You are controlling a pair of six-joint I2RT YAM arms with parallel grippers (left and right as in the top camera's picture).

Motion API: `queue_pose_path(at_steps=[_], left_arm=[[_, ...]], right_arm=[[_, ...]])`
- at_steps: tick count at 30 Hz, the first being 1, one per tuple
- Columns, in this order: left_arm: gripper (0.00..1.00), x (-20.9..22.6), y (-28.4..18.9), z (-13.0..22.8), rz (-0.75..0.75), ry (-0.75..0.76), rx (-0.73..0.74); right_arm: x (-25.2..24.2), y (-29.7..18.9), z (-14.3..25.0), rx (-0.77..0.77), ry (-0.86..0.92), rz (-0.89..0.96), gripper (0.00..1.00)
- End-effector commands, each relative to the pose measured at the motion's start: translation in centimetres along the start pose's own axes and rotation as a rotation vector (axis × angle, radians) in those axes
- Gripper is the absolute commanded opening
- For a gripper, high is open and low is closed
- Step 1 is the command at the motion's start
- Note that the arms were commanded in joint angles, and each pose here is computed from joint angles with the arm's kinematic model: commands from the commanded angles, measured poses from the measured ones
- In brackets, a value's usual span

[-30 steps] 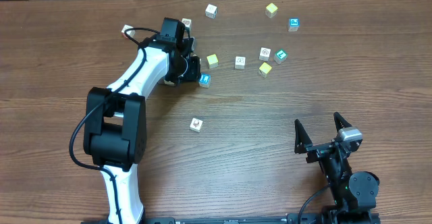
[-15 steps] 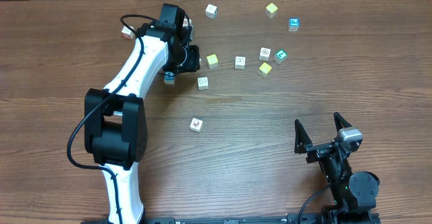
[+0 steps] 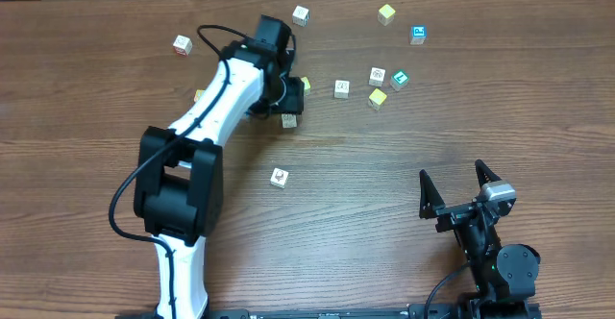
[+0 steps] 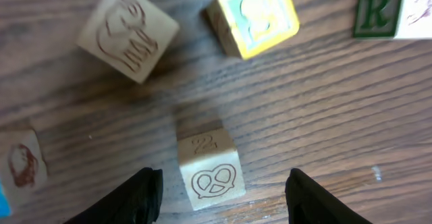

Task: Form a circle
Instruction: 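Grasp the white block printed 2 with the left gripper, then carry the 2 block toward the center of the arc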

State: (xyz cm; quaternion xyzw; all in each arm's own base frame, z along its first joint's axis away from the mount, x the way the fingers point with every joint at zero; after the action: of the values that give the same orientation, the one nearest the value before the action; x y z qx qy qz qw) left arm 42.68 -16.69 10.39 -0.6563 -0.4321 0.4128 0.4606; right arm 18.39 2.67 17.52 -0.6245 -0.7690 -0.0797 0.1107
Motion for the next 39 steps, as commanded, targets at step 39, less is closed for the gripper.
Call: queue_pose_path(at_steps=[39], left_arm=[[0.28,-1.4,1.2,1.6,0.057,-0.047,0.002]], right_arm=[[-0.2,0.0,0.2,-0.005,0.003,0.007,1.0]])
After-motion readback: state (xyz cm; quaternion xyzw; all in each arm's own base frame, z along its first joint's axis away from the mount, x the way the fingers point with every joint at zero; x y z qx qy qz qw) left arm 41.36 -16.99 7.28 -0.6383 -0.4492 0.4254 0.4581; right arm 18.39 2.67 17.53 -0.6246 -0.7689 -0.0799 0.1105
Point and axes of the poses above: each gripper's point midway between its finger pads, its own y axis out along the fingers, its own x axis along the line the jaws close on, z = x × y, the point moved 6 cm from there along -y, back along the fingers, and after that the axes turned 10 degrees about y, right-handed, at the moved point
